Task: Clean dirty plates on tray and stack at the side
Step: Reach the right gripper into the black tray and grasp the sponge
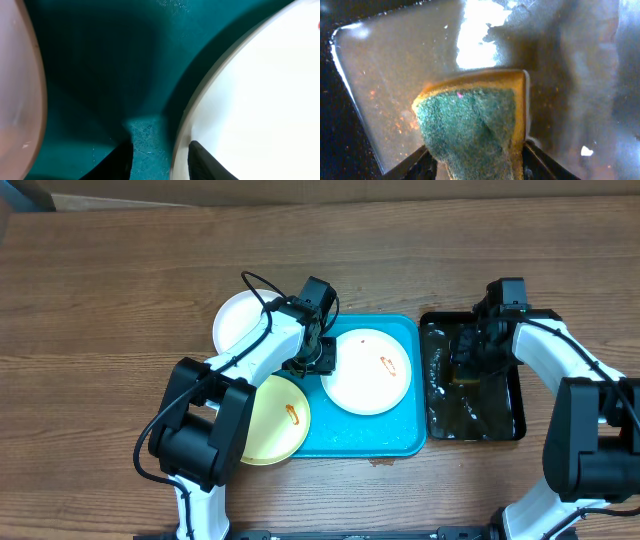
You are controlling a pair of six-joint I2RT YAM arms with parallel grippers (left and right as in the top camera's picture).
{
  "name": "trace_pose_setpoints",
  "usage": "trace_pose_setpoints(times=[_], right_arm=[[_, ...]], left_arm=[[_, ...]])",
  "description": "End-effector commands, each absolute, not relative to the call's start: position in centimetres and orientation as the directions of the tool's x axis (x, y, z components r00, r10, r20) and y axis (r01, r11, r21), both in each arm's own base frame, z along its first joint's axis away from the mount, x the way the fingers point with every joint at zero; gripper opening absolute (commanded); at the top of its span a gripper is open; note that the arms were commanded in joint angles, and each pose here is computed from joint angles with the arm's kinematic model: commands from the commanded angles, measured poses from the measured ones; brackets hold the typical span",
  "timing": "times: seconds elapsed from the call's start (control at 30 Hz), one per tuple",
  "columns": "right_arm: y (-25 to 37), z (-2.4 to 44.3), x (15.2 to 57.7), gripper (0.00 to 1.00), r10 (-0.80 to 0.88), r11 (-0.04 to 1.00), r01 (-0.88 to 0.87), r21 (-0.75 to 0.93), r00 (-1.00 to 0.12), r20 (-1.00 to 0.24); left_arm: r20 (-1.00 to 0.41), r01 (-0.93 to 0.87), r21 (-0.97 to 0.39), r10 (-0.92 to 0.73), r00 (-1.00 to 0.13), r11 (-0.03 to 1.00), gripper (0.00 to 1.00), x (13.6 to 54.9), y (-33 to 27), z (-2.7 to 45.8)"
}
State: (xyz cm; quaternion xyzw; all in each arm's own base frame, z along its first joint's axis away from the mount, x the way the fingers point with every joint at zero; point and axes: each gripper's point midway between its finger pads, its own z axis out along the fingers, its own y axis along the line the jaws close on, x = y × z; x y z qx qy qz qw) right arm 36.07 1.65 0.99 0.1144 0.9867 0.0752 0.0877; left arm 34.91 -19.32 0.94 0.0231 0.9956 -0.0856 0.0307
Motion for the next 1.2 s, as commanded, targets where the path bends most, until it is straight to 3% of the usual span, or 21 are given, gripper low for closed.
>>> trace_pose_setpoints(times=[0.0,0.03,0.1,0.17,0.23,0.33,0.53,0.7,0.73,0.8,0.87,0.93,1.0,1.17], right_arm=[[1.7,0.8,35.8,0.24,0.227,0.966,0.203,0.159,-0.962,-0.149],[1.7,0.7,35.7,0.14,0.227,0.966,0.204,0.158,-0.963,-0.145],[1.8,0.7,35.5,0.13,0.227,0.966,0.205,0.157,-0.964,-0.139],[1.8,0.7,35.5,0.39,0.227,0.966,0.205,0.157,-0.964,-0.137],[1.7,0.7,35.6,0.58,0.227,0.966,0.204,0.158,-0.963,-0.144],[1.7,0.9,36.5,0.65,0.227,0.966,0.198,0.165,-0.957,-0.18],[1.7,1.0,37.0,0.58,0.227,0.966,0.194,0.17,-0.953,-0.201],[1.7,0.6,36.5,0.58,0.227,0.966,0.197,0.166,-0.956,-0.184],[1.7,0.4,36.4,0.52,0.227,0.966,0.198,0.166,-0.956,-0.183],[1.7,0.3,36.5,0.15,0.227,0.966,0.196,0.167,-0.955,-0.192],[1.7,0.2,36.6,0.13,0.227,0.966,0.194,0.169,-0.953,-0.202],[1.7,0.3,37.0,0.5,0.227,0.966,0.191,0.172,-0.949,-0.218],[1.7,0.4,37.5,0.63,0.227,0.966,0.188,0.176,-0.945,-0.237],[1.7,0.9,38.9,0.68,0.227,0.966,0.177,0.186,-0.929,-0.293]], left_arm=[[-0.052,0.06,-0.154,0.052,-0.997,0.986,0.38,34.7,-18.9,0.3],[-0.052,0.06,-0.154,0.052,-0.997,0.986,0.38,34.7,-18.9,0.3],[-0.052,0.06,-0.154,0.052,-0.997,0.986,0.39,34.7,-18.9,0.3],[-0.052,0.06,-0.154,0.052,-0.997,0.986,0.39,34.7,-18.9,0.3],[-0.052,0.06,-0.154,0.052,-0.997,0.986,0.39,34.7,-18.9,0.3],[-0.052,0.06,-0.154,0.052,-0.997,0.986,0.39,34.7,-18.9,0.3],[-0.052,0.06,-0.154,0.052,-0.997,0.986,0.4,34.7,-18.9,0.3],[-0.052,0.06,-0.154,0.052,-0.997,0.986,0.4,34.7,-18.9,0.3],[-0.052,0.06,-0.155,0.052,-0.997,0.986,0.4,34.7,-18.9,0.3],[-0.052,0.06,-0.154,0.052,-0.997,0.986,0.4,34.7,-18.9,0.3],[-0.052,0.06,-0.154,0.052,-0.997,0.986,0.4,34.7,-18.9,0.3],[-0.052,0.06,-0.154,0.052,-0.997,0.986,0.41,34.7,-18.9,0.3],[-0.052,0.06,-0.154,0.052,-0.997,0.986,0.41,34.7,-18.9,0.3],[-0.052,0.06,-0.154,0.052,-0.997,0.986,0.42,34.7,-18.9,0.3]])
